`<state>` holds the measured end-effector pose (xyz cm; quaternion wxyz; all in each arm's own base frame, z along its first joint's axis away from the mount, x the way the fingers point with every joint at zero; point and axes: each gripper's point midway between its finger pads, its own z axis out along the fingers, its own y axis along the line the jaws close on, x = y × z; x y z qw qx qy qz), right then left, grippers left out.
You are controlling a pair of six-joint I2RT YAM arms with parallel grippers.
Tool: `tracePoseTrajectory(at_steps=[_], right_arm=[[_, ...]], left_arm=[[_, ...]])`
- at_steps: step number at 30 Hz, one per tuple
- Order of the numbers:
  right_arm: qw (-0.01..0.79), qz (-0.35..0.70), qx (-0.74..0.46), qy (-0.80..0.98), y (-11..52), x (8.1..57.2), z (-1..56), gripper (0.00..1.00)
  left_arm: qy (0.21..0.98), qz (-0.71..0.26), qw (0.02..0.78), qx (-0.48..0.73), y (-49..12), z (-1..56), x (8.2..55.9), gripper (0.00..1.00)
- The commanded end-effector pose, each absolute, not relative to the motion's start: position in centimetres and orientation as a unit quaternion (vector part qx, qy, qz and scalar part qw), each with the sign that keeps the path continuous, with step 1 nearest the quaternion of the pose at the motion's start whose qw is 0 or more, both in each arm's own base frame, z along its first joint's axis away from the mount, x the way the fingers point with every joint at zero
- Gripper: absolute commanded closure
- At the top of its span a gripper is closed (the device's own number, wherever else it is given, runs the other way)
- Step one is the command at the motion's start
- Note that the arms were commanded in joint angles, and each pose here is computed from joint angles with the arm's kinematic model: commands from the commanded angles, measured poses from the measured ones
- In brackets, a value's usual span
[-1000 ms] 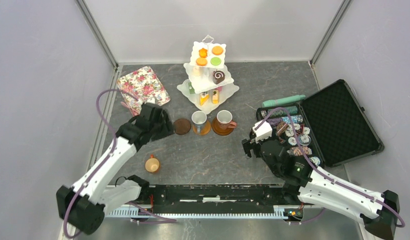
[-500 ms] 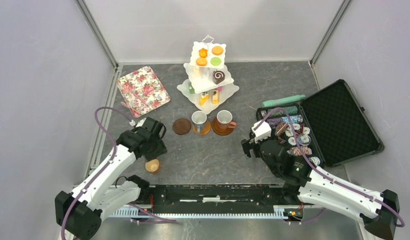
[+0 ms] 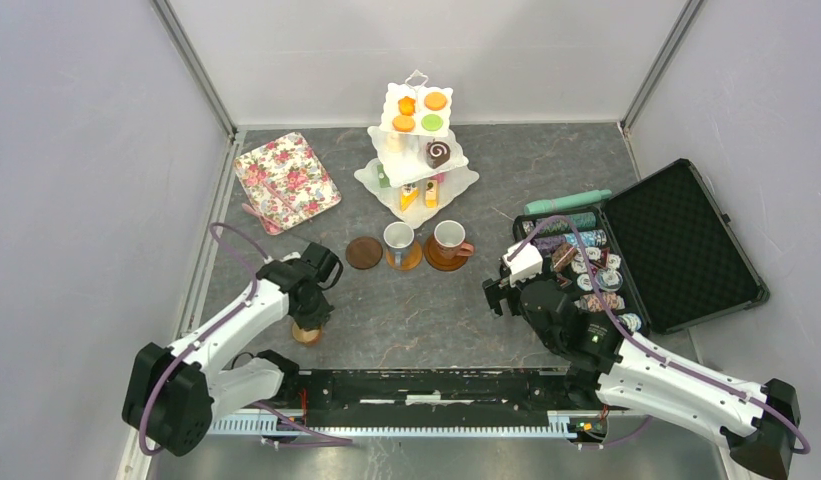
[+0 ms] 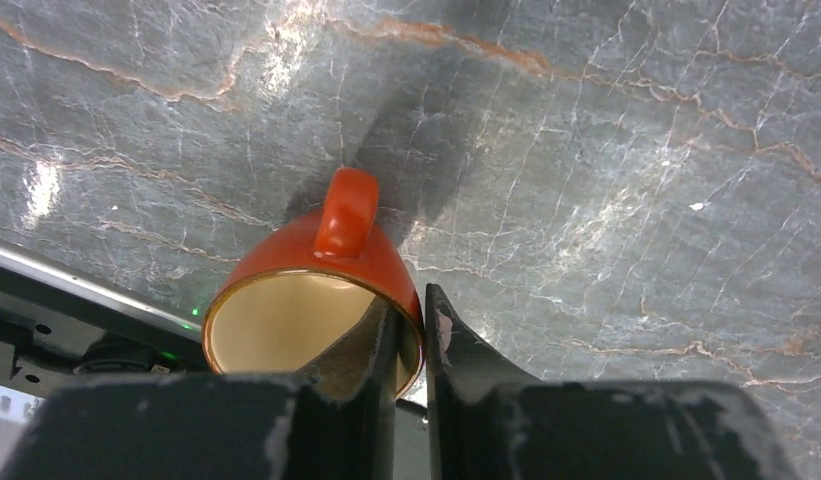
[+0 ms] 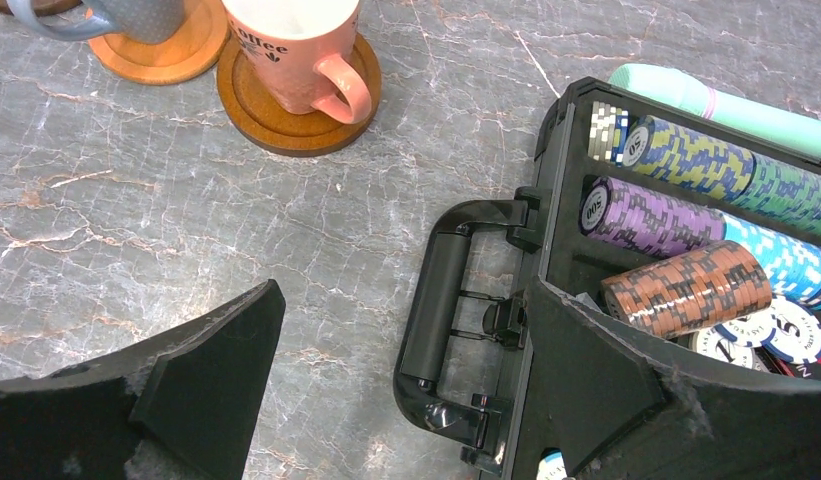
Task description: Serve the afternoon tea
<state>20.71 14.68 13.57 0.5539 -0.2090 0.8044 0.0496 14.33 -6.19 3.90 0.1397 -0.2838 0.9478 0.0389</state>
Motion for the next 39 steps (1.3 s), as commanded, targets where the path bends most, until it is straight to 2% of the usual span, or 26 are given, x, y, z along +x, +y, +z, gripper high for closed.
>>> tracePoseTrajectory(at_steps=[1,5,12,20,29,39], right_arm=[[0.564,0.051,-0.197,0.800,14.7,21.0,14.3,0.02],[0.564,0.048,-0.195,0.801,14.6,21.1,14.2,0.02],[0.566,0.042,-0.193,0.801,14.5,21.2,14.4,0.02],[0.564,0.035,-0.189,0.803,14.2,21.3,14.4,0.02],[0.570,0.025,-0.179,0.801,13.5,21.3,15.5,0.02],[0.573,0.023,-0.175,0.800,13.2,21.3,16.3,0.02]], left_arm=[[0.937,0.028,0.190,-0.293,-6.7,5.0,17.3,0.86],[0.941,0.031,0.218,-0.257,-7.2,7.2,19.8,0.97],[0.958,0.007,0.248,-0.143,-10.8,11.0,26.5,0.98],[0.964,-0.012,0.254,-0.082,-14.8,11.3,32.2,0.98],[0.968,0.002,0.246,-0.051,-17.3,9.4,34.7,0.96],[0.971,0.005,0.232,-0.050,-17.9,6.4,35.4,0.84]])
